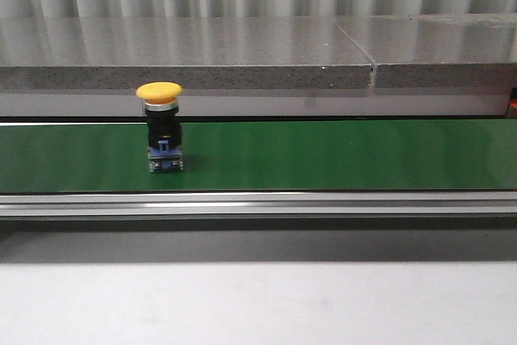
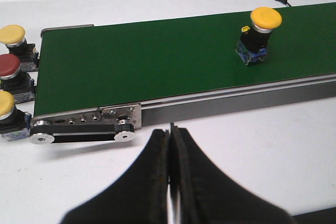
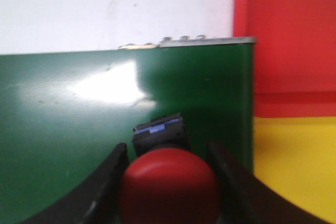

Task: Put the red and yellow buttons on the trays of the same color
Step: 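Carry the red button into the red tray and open the right gripper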

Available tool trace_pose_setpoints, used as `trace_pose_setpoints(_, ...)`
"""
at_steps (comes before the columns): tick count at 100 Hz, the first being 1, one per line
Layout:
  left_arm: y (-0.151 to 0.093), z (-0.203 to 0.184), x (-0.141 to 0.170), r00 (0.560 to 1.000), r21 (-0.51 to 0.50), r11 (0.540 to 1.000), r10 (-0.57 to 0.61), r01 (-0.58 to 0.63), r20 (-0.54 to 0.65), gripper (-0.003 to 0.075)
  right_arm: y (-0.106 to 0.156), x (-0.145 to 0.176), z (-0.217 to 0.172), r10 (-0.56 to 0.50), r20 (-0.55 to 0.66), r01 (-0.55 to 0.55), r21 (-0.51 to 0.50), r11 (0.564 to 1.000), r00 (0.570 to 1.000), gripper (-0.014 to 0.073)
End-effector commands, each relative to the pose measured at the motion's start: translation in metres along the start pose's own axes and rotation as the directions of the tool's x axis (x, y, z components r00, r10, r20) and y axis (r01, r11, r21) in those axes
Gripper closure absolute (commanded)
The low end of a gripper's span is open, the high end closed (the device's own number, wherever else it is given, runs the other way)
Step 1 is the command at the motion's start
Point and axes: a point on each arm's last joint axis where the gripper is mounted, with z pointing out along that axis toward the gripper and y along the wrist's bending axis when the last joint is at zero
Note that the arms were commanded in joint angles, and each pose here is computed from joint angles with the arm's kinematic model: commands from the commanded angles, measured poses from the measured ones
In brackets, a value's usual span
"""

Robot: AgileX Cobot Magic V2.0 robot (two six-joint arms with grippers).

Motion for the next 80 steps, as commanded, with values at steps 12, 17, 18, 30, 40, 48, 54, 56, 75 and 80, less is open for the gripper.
trace_pose_setpoints(12, -0.001, -0.004, -0.012, 0.997, 0.013, 1.000, -0.002, 0.001, 0.079, 0.0741, -0.042, -0.021, -0.032, 0.137, 0.124, -0.145, 0.061, 0.987, 0.983, 0.0434)
trace_pose_setpoints(17, -0.001, -0.004, -0.012, 0.997, 0.013, 1.000, -0.002, 0.001, 0.079, 0.0741, -0.050, -0.024, -0.029, 0.162, 0.118, -0.171, 0.071, 0.983, 0.980, 0.0434)
trace_pose_setpoints(18, -0.001, -0.004, -0.012, 0.997, 0.013, 1.000, -0.002, 0.001, 0.079, 0.0741, -0.052, -0.025, -0.028, 0.165, 0.117, -0.174, 0.073, 0.982, 0.979, 0.0434)
trace_pose_setpoints(30, -0.001, -0.004, -0.012, 0.997, 0.013, 1.000, -0.002, 0.001, 0.079, 0.0741, -0.068, -0.034, -0.019, 0.207, 0.114, -0.217, 0.079, 0.973, 0.972, 0.0434)
trace_pose_setpoints(40, -0.001, -0.004, -0.012, 0.997, 0.013, 1.000, -0.002, 0.001, 0.079, 0.0741, -0.078, -0.042, -0.008, 0.230, 0.108, -0.240, 0.084, 0.967, 0.967, 0.0434)
trace_pose_setpoints(48, -0.001, -0.004, -0.012, 0.997, 0.013, 1.000, -0.002, 0.001, 0.079, 0.0741, -0.083, -0.050, 0.004, 0.239, 0.098, -0.247, 0.082, 0.966, 0.966, 0.0434)
trace_pose_setpoints(54, -0.001, -0.004, -0.012, 0.997, 0.013, 1.000, -0.002, 0.001, 0.079, 0.0741, -0.084, -0.055, 0.013, 0.246, 0.092, -0.253, 0.072, 0.965, 0.965, 0.0434)
trace_pose_setpoints(56, -0.001, -0.004, -0.012, 0.997, 0.013, 1.000, -0.002, 0.001, 0.079, 0.0741, -0.085, -0.057, 0.017, 0.248, 0.090, -0.254, 0.070, 0.965, 0.965, 0.0434)
trace_pose_setpoints(75, -0.001, -0.004, -0.012, 0.997, 0.013, 1.000, -0.002, 0.001, 0.079, 0.0741, -0.091, -0.068, 0.053, 0.252, 0.110, -0.260, 0.065, 0.963, 0.961, 0.0434)
trace_pose_setpoints(80, -0.001, -0.004, -0.012, 0.997, 0.013, 1.000, -0.002, 0.001, 0.079, 0.0741, -0.092, -0.070, 0.062, 0.253, 0.117, -0.262, 0.065, 0.963, 0.960, 0.0434)
